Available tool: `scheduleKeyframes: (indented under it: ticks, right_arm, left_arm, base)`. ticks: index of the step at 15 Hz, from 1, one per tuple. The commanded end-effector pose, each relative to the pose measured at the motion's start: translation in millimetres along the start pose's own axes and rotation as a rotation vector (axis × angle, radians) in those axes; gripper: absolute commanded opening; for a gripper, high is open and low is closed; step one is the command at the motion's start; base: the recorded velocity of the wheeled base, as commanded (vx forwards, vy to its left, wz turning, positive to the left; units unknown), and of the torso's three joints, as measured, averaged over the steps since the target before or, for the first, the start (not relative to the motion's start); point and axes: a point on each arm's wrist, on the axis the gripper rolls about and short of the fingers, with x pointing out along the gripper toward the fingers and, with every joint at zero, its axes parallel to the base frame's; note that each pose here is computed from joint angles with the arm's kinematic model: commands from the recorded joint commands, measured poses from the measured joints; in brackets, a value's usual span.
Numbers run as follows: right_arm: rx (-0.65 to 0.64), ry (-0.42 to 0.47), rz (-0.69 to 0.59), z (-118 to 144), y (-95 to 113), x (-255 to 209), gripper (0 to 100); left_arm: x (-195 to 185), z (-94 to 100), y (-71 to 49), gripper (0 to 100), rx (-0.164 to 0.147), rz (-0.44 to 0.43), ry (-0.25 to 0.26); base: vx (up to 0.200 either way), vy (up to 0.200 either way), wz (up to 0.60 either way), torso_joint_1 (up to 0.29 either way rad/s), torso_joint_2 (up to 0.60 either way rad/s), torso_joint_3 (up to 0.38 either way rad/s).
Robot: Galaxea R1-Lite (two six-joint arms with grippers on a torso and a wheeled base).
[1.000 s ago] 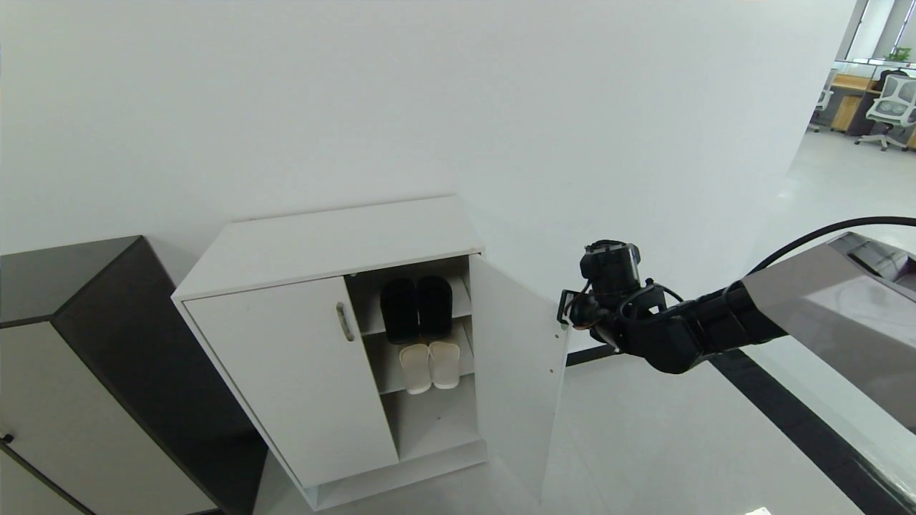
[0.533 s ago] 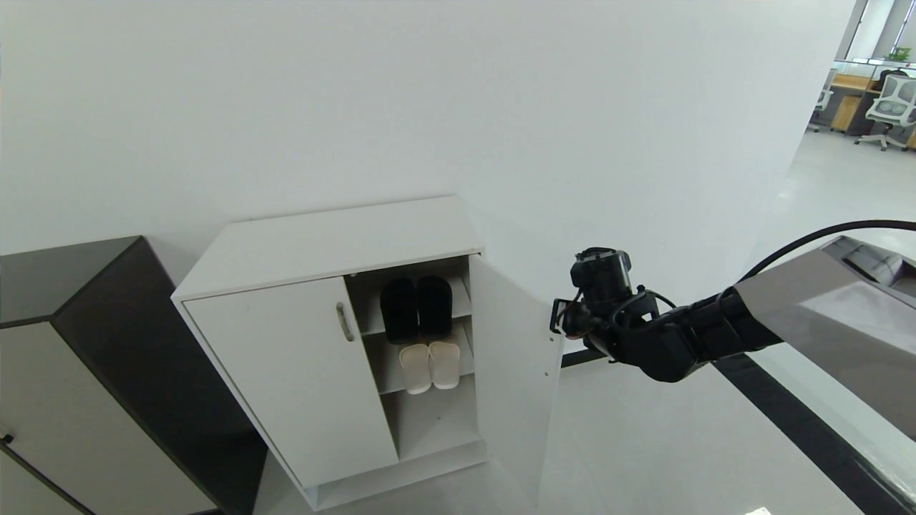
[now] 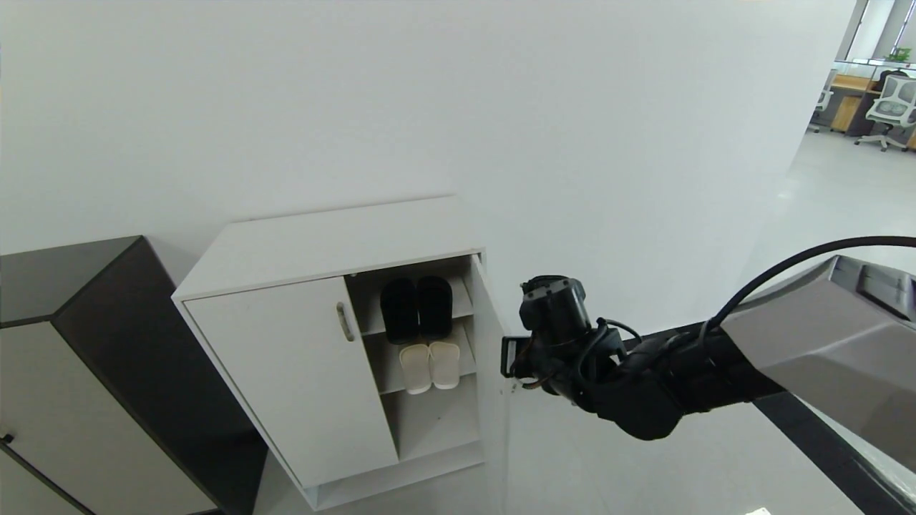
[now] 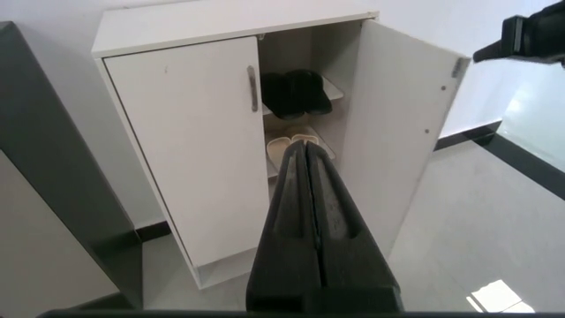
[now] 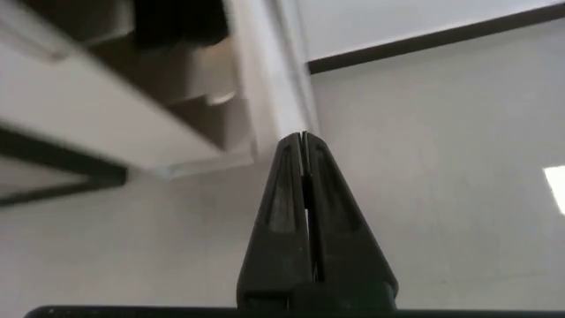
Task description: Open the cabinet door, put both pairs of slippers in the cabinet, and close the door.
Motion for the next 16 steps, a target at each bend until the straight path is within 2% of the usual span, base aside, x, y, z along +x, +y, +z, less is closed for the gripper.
scheduleKeyframes:
  ticks: [1, 3, 5, 9, 16]
  right_arm:
    - [-0.017, 0.014, 0.092, -4.3, 18.9, -25.8, 0]
    - [-0.031, 0.003, 0.107, -8.0, 16.9, -32.4, 0]
    - [-0.122, 0.004, 0.094, -14.1, 7.7, -32.5, 0]
    - [-0.151, -0.018, 0.096, -18.4, 4.7, -29.6, 0]
    - [-0.175, 0.002, 0.085, -26.3, 2.9, -24.6, 0]
  left_arm:
    - [0.1, 0.0, 0.0, 0, 0.0, 0.001, 0.001]
    - [0.1, 0.0, 0.0, 0, 0.0, 0.001, 0.001]
    - [0.1, 0.0, 0.0, 0, 0.0, 0.001, 0.001]
    - [0.1, 0.0, 0.0, 0, 0.0, 0.001, 0.001]
    - [0.1, 0.0, 0.0, 0, 0.0, -0.001, 0.001]
  base:
    - [0.0, 0.0, 0.0, 0.0, 0.0, 0.0]
    - [0.0, 0.0, 0.0, 0.0, 0.0, 0.0]
    - [0.0, 0.0, 0.0, 0.0, 0.0, 0.0]
    - [0.0, 0.0, 0.0, 0.0, 0.0, 0.0]
    - [0.0, 0.0, 0.6, 0.006, 0.0, 0.001]
